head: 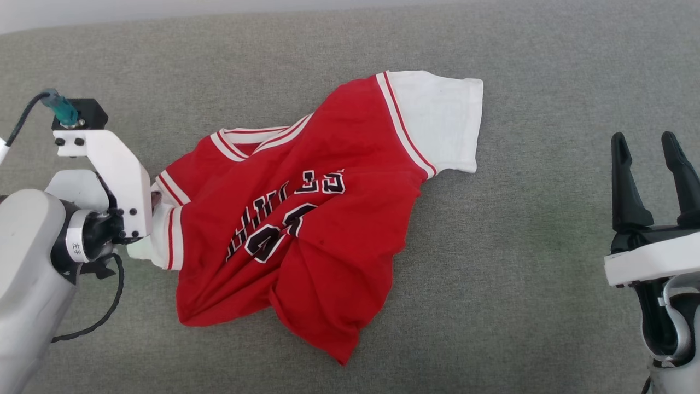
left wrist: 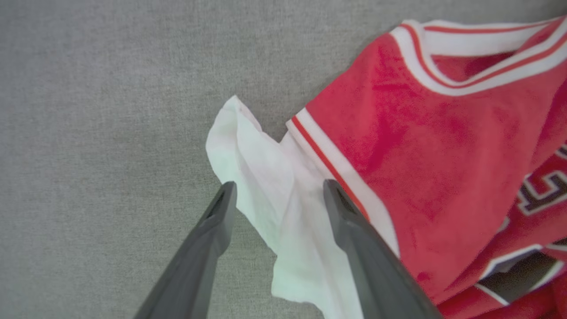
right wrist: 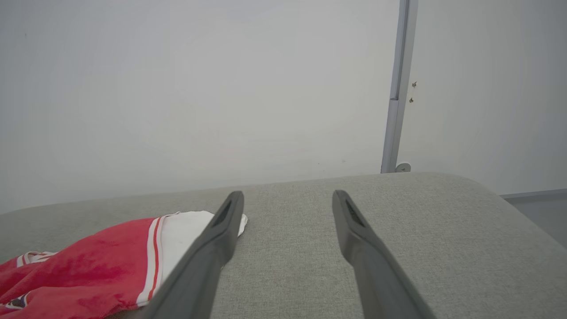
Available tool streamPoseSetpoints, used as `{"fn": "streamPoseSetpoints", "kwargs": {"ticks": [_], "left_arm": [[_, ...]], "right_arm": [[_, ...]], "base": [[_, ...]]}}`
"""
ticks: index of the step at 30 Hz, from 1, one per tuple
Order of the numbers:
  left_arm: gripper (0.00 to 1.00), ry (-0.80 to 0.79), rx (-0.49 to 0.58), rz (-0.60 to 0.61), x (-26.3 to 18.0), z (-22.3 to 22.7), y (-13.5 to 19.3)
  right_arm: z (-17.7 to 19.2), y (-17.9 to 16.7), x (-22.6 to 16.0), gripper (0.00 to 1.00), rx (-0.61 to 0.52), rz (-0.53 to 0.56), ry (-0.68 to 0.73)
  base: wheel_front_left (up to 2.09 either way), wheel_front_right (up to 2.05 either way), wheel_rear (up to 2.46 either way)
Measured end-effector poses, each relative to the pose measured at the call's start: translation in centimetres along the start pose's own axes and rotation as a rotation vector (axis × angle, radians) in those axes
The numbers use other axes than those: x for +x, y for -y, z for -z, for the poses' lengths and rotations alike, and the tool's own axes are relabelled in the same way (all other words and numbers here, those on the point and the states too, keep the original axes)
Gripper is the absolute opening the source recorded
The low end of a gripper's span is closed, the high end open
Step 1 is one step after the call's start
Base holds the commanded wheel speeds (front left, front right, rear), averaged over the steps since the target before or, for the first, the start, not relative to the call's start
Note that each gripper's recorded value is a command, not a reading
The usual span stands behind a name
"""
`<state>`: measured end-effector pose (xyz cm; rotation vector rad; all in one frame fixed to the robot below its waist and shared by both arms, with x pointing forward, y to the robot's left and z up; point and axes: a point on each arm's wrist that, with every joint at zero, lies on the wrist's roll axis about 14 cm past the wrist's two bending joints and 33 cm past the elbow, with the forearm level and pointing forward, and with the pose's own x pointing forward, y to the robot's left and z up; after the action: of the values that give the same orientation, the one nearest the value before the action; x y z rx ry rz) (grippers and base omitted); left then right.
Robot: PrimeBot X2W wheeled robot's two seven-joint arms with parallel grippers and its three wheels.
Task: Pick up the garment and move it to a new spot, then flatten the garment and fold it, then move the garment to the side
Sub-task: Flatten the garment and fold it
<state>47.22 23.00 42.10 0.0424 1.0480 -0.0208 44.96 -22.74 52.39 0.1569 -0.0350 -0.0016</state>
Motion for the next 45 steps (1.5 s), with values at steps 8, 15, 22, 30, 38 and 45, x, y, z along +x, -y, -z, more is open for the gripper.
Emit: {"fn": "streamPoseSetpoints", "kwargs": {"ticks": [8,15,22,30,38,45], "left_arm": [[0.00,-0.050,-0.047,-0.030,2.0,1.4,-1.2],[0.00,-0.021,-0.084,-0.053,1.1,1.0,-2.8],[0.00,-0.065,-0.161,-0.121,-0.2,4.1,-5.8],[1.00,-0.014,-0.207,-0.087,0.1,4.8,-5.3],[1.00,0.276,-0.167,0.001,-1.8,0.4,-3.8],[1.00,0.592,-0.124,0.044,-5.2,-1.4,-2.6]], "right_arm": [[0.3,0.3,0.3,1.00,-0.006,0.002,-0.006],[0.2,0.0,0.7,1.00,-0.010,-0.007,-0.003],[0.2,-1.3,1.2,1.00,-0.001,-0.040,-0.003],[1.2,-2.5,1.7,1.00,0.004,-0.076,-0.040],[2.2,-4.2,2.0,1.00,-0.009,-0.147,-0.094],[3.1,-5.8,3.5,1.00,-0.056,-0.222,-0.147]], "base": [[0.00,0.00,0.00],[0.00,0.00,0.00],[0.00,0.00,0.00],[0.00,0.00,0.00],[0.00,0.00,0.00],[0.00,0.00,0.00]]}}
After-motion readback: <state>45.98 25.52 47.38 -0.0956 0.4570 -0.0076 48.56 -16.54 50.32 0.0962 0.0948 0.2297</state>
